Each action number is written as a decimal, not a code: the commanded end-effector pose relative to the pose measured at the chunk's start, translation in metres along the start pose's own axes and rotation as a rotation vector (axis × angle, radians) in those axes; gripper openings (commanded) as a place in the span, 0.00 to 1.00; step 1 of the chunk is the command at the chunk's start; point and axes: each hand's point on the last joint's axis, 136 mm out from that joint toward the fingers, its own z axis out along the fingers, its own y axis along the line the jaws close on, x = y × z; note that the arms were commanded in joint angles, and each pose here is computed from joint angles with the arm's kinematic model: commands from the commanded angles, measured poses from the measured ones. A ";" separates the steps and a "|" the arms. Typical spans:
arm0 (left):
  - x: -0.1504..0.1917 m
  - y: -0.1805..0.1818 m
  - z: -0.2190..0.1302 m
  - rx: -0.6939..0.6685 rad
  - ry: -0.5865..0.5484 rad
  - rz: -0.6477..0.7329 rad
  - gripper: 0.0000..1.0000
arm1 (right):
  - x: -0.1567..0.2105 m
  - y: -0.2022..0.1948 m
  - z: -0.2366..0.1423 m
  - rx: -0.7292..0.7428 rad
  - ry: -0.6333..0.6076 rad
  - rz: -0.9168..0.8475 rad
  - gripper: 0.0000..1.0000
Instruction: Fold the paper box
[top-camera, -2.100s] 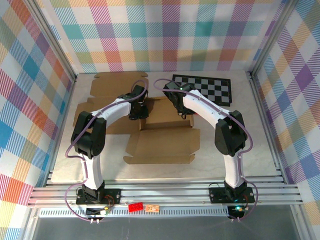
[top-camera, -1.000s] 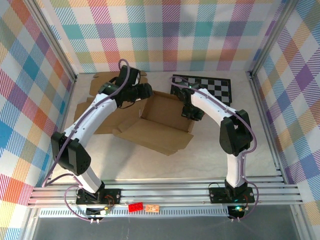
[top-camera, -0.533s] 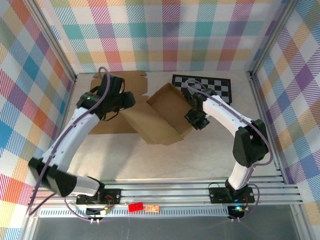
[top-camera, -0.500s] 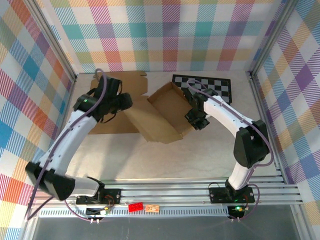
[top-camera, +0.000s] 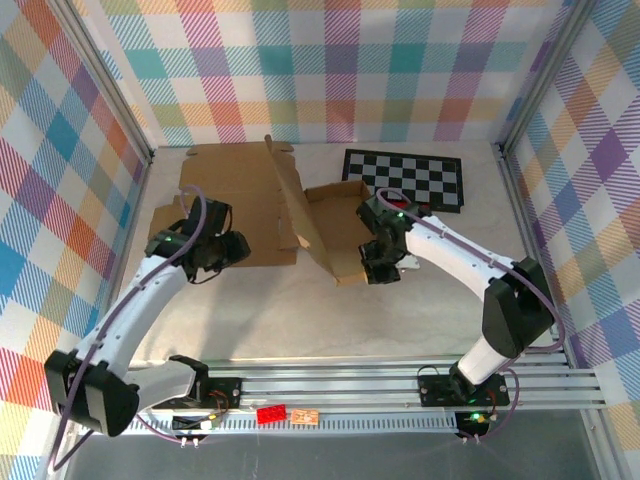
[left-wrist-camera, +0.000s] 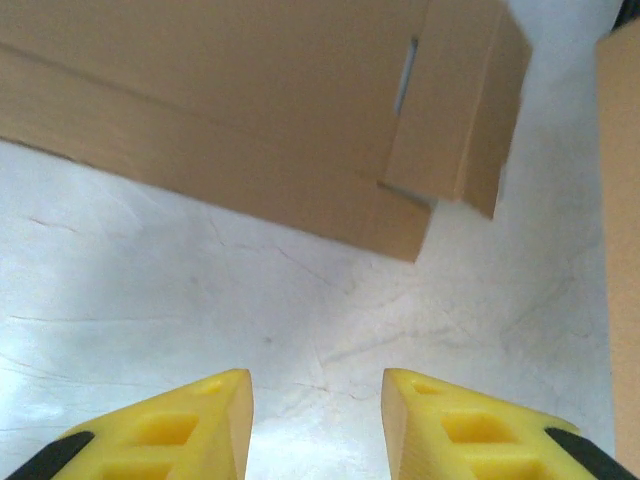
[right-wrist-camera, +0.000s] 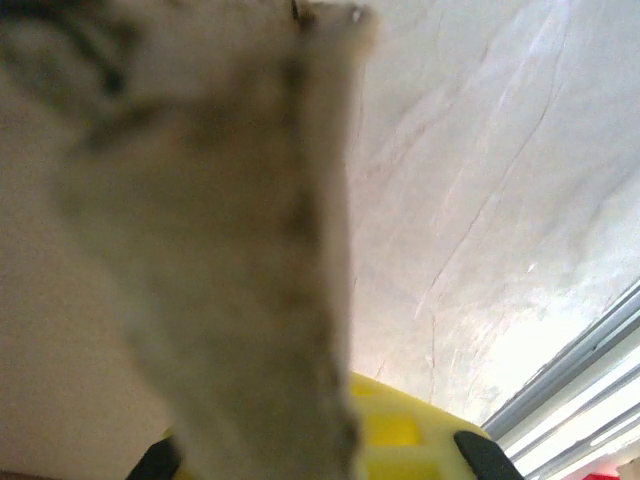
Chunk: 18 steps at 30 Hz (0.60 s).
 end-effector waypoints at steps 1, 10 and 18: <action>-0.004 -0.032 0.016 0.169 0.018 -0.080 0.37 | 0.020 0.001 0.006 -0.039 0.061 0.100 0.00; 0.013 -0.046 0.065 0.242 0.132 -0.139 0.36 | 0.031 -0.022 0.042 -0.079 0.013 0.187 0.00; 0.023 -0.051 0.089 0.267 0.200 -0.158 0.35 | 0.034 -0.022 0.066 -0.062 0.012 0.226 0.00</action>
